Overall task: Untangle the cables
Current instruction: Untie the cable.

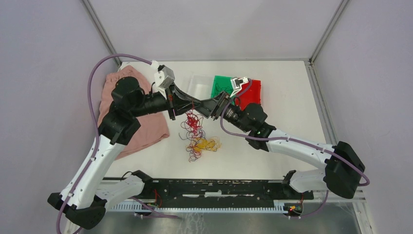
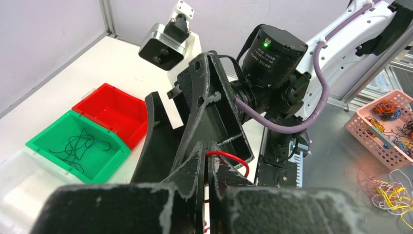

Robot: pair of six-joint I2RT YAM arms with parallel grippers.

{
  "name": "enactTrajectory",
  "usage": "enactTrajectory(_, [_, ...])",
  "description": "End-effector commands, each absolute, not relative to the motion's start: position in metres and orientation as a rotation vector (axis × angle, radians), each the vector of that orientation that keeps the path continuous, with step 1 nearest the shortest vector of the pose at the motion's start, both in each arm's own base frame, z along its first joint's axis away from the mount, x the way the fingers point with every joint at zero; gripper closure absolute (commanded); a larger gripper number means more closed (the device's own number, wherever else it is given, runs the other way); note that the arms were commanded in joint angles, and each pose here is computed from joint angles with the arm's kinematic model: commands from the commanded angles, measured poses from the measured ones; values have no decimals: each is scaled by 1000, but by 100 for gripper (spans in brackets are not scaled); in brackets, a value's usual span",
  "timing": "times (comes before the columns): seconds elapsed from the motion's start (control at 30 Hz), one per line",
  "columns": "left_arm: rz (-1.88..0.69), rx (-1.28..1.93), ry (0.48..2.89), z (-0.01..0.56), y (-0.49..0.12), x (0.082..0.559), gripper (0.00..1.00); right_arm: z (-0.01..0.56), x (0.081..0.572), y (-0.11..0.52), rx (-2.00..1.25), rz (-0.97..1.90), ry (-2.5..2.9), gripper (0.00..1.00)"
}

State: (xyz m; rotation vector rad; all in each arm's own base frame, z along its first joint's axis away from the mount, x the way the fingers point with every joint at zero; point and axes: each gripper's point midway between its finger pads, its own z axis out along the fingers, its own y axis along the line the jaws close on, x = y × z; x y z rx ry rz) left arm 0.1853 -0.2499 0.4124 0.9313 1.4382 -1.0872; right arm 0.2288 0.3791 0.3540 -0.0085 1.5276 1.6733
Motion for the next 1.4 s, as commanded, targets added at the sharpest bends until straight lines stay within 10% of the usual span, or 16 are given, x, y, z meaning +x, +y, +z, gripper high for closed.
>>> enactTrajectory(0.0, [-1119, 942, 1368, 432, -250, 174, 97, 402, 213, 372, -34, 1831, 1336, 20])
enactTrajectory(0.77, [-1106, 954, 1349, 440, -256, 185, 97, 369, 209, 433, -191, 1690, 1518, 23])
enactTrajectory(1.37, [-1046, 974, 1213, 507, -250, 177, 97, 204, 241, 439, -140, 1332, 1915, 37])
